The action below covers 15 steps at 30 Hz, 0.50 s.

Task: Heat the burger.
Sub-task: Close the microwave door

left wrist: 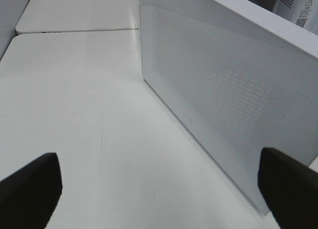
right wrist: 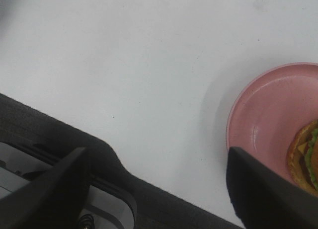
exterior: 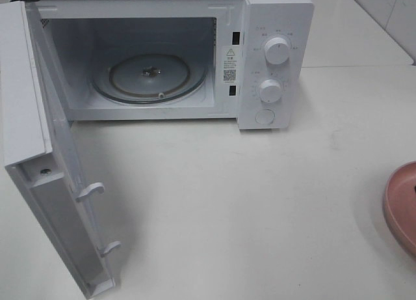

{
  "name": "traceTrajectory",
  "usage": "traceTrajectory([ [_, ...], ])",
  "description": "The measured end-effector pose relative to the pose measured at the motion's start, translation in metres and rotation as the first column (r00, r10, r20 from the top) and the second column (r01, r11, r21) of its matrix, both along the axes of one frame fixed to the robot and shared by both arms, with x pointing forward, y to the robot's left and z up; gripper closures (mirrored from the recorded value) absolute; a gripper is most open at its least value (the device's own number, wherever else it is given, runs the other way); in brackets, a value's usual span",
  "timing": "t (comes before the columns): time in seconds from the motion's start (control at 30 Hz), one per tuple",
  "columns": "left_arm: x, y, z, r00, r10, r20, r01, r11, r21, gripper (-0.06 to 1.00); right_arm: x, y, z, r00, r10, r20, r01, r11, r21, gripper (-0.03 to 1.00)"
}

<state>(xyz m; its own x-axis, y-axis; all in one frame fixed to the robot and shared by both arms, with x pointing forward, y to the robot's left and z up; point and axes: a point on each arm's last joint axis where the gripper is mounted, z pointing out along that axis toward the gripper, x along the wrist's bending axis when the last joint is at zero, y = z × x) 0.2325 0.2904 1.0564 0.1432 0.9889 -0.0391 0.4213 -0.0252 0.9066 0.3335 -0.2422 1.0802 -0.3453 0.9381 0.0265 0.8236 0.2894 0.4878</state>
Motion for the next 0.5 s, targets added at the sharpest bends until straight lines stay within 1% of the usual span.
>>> traceTrajectory([
  [0.07,0.000,0.000,0.000,1.000,0.000,0.000,0.000,1.000,0.000,-0.05,-0.010,-0.008,-0.002,1.000,-0.002,0.024,0.002,1.000,0.009,0.24],
  [0.17,0.000,0.000,0.000,1.000,0.000,0.000,0.000,1.000,0.000,-0.05,-0.018,-0.014,-0.009,1.000,-0.002,0.029,0.002,1.000,0.011,0.24],
  [0.27,0.000,0.000,0.000,1.000,0.000,0.000,0.000,1.000,0.000,-0.05,-0.020,-0.015,-0.012,1.000,-0.002,0.027,0.002,1.000,0.010,0.24],
  [0.33,0.000,0.000,0.000,1.000,0.000,0.000,0.000,1.000,0.000,-0.05,-0.024,-0.019,-0.022,1.000,-0.007,0.015,0.007,1.000,0.002,0.24],
  [0.37,0.000,0.000,0.000,1.000,0.000,0.000,0.000,1.000,0.000,-0.05,-0.024,-0.019,-0.022,1.000,-0.007,0.015,0.007,1.000,0.002,0.24],
  [0.5,0.000,0.000,0.000,1.000,0.000,0.000,0.000,1.000,0.000,-0.05,-0.027,-0.025,-0.030,0.998,-0.067,0.004,0.067,0.998,0.004,0.24],
])
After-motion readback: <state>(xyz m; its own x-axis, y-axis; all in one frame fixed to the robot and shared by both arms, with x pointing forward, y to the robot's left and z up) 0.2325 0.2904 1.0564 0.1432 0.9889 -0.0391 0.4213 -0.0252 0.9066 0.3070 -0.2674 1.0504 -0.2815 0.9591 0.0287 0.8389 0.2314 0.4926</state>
